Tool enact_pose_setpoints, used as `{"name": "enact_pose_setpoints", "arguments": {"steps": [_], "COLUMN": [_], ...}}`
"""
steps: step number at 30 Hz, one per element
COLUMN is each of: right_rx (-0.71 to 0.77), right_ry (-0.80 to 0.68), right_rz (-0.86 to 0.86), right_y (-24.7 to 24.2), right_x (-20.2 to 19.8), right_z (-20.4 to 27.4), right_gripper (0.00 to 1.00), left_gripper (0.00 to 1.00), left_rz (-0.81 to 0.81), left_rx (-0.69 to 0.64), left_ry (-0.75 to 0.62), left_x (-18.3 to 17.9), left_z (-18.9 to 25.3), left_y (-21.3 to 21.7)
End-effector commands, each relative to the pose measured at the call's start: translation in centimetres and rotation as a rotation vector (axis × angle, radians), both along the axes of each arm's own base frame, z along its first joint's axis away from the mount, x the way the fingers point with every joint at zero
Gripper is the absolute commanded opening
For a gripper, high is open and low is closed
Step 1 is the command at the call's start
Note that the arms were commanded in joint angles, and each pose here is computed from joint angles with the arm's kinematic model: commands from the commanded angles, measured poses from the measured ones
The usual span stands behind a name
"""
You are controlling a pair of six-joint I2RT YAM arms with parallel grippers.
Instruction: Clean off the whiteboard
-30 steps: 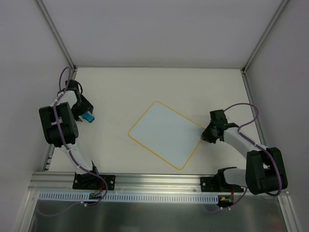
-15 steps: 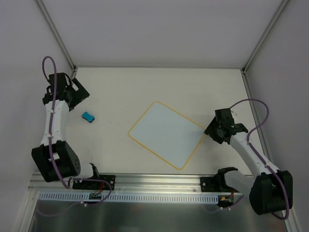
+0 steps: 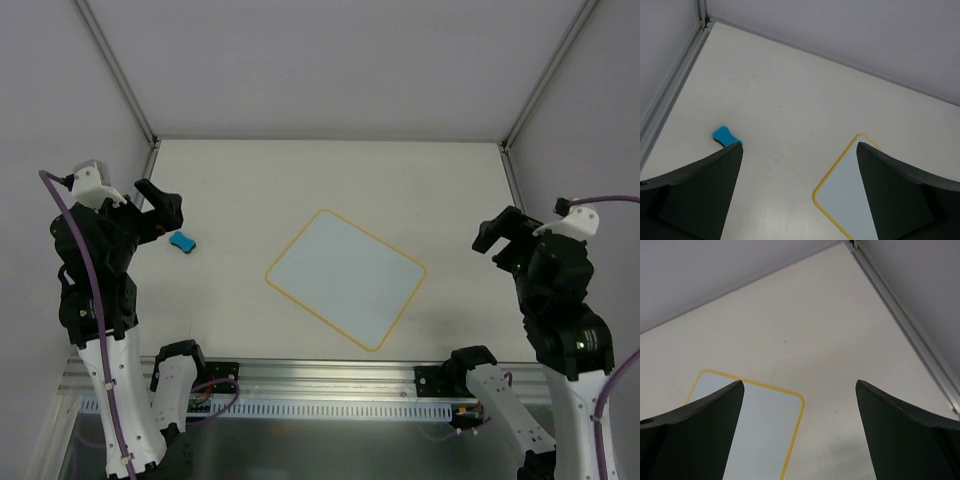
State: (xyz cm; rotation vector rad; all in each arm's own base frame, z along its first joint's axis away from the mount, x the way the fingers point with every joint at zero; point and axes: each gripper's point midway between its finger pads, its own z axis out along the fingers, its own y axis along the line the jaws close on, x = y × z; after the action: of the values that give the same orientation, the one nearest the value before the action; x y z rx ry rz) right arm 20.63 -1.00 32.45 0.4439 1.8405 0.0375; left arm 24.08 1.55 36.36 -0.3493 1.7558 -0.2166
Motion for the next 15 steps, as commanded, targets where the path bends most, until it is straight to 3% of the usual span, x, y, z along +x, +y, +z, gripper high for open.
{"name": "enact_pose_setpoints", "arguments": {"steps": [1, 7, 15], "right_rx": [-0.145, -0.196, -0.203], "right_ry": [-0.075, -0.224, -0.263], "right_rz": [0.026, 0.092, 0.129], "right_y": [-1.6, -1.6, -1.2], "right_x": [-2.7, -6.0, -7.1], "right_z": [3.5, 7.3, 7.8], "right_gripper": [0.99, 0.99, 0.99], "left_gripper": [0.99, 0.99, 0.99], "left_rz": [-0.129, -0.160, -0.122], "left_rx": [0.034, 0.096, 0.164], "left_ry": [-0.014, -0.064, -0.126], "left_x": [-1.5, -4.9, -8.3], "left_z": [1.0, 3.5, 5.2], "left_y": [-2.4, -3.7, -3.3]}}
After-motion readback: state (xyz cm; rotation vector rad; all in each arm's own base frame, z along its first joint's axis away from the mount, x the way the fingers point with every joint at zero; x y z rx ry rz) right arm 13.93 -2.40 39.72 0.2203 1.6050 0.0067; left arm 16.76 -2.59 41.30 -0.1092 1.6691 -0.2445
